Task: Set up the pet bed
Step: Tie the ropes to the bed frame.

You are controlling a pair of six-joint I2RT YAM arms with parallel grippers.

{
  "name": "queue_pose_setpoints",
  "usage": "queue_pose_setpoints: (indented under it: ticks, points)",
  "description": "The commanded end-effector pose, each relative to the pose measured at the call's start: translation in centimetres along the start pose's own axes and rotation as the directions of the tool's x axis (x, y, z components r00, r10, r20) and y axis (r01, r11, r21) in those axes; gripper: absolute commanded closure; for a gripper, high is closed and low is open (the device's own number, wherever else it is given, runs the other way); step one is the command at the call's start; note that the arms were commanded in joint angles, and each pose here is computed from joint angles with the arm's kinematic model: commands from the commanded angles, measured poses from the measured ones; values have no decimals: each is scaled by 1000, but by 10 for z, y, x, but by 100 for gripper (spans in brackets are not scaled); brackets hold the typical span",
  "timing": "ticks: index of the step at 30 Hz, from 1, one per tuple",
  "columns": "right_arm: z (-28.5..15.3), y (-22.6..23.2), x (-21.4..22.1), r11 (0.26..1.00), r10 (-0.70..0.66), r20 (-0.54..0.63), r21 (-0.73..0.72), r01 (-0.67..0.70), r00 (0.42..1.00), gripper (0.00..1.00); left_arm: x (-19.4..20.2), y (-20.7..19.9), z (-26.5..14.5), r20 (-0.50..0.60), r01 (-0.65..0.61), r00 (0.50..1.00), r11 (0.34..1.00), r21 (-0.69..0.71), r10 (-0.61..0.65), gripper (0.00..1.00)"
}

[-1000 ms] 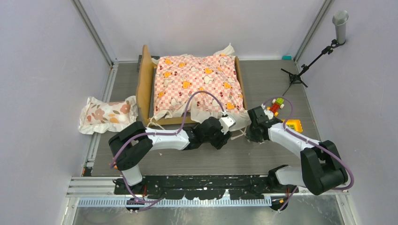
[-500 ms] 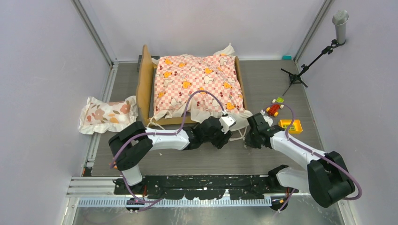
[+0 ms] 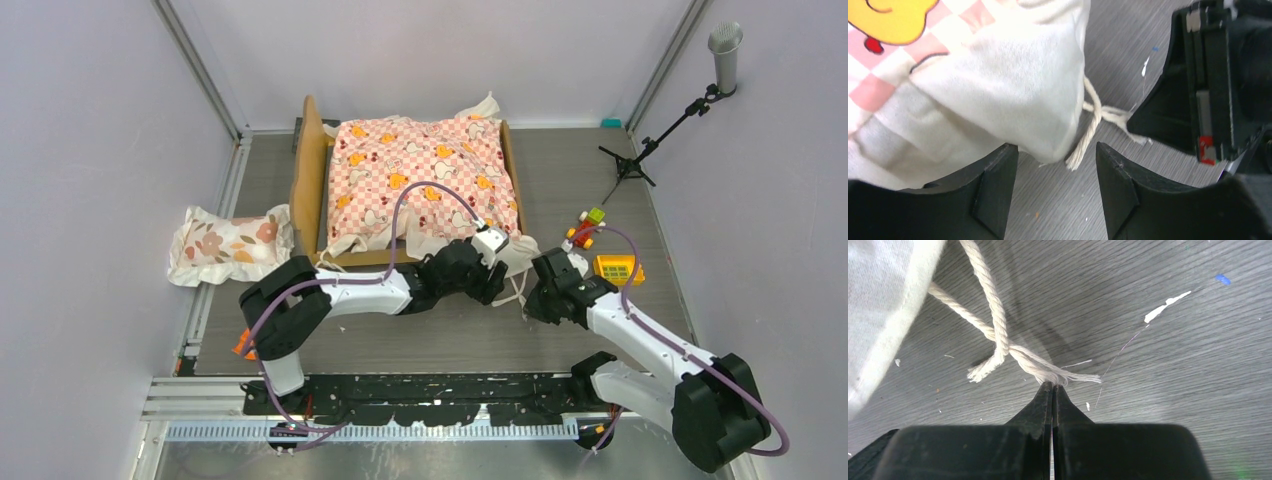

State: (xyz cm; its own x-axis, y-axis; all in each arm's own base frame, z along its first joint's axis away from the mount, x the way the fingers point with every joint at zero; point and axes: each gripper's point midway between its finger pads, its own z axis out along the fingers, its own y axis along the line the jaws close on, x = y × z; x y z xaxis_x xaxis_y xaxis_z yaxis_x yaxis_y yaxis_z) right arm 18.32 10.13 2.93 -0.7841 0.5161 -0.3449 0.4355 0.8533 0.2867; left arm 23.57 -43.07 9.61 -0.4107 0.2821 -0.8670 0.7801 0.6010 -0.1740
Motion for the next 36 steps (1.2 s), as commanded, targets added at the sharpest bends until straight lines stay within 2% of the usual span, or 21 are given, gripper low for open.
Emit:
queue_pose_setpoints:
  ticks: [1, 7, 13, 25, 36]
  points:
    - [-6, 7, -5, 999, 22, 19, -26, -21, 1000, 99, -42, -5, 11, 141, 108, 984, 994, 8, -108, 40]
    - [-10, 14, -5, 998, 23, 14, -63, -22, 1000, 99, -39, -12, 24, 153, 245, 956, 969, 43, -249, 42]
    - [-13, 15, -4, 997, 18, 11, -75, -17, 1000, 99, -34, -4, 37, 164, 343, 927, 939, 0, -338, 42]
    - [-23, 21, -7, 994, 12, 18, -110, -10, 1000, 99, -32, 0, 54, 182, 438, 886, 898, -23, -427, 40]
    - [-25, 22, -7, 992, 14, 20, -123, -12, 1000, 99, -22, 0, 69, 151, 458, 881, 888, -38, -448, 45]
